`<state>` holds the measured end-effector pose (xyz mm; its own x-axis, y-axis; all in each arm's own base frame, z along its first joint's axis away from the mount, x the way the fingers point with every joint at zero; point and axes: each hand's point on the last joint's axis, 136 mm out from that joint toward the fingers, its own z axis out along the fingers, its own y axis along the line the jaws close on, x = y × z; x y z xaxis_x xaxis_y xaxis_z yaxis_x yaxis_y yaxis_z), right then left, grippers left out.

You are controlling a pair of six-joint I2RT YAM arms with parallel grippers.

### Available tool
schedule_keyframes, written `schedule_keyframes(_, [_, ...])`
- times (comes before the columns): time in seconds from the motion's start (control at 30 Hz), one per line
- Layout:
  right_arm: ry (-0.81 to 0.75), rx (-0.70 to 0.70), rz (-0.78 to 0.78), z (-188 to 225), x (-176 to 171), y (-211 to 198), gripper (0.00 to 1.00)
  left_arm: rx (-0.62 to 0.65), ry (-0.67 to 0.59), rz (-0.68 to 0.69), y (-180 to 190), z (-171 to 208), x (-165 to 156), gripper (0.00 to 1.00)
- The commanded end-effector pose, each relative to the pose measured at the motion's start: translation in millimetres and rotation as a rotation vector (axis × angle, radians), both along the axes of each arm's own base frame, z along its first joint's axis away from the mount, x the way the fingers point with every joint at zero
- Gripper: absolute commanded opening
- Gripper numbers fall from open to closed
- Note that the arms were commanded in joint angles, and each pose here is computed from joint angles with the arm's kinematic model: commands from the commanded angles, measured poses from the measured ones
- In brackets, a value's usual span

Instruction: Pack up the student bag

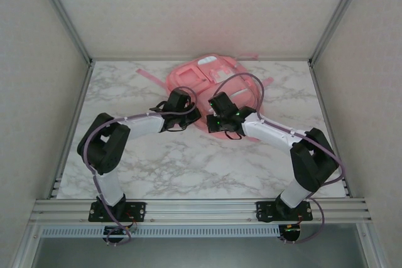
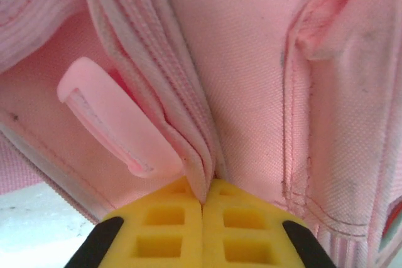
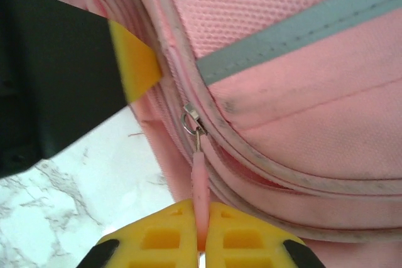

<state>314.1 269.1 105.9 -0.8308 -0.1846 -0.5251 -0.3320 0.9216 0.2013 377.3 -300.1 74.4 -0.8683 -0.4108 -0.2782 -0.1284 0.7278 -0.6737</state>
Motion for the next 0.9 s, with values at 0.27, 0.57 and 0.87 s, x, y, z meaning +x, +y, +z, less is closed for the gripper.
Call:
schedule_keyframes(0.27, [0.048, -0.019, -0.024, -2.7, -10.6, -72.4, 0.00, 0.098, -0.063, 0.099, 43.5, 10.8, 25.3, 0.00])
schedule_keyframes(0.57, [0.001, -0.084, -0.035, 12.1, 4.2, -107.1, 0.00, 0.143, -0.055, 0.051, 73.9, 25.5, 20.4, 0.00])
schedule_keyframes(0.87, [-0.031, 0.002, 0.010, 29.5, 25.6, -92.0, 0.00, 0.261, -0.031, 0.127, 146.7, 26.5, 28.5, 0.00])
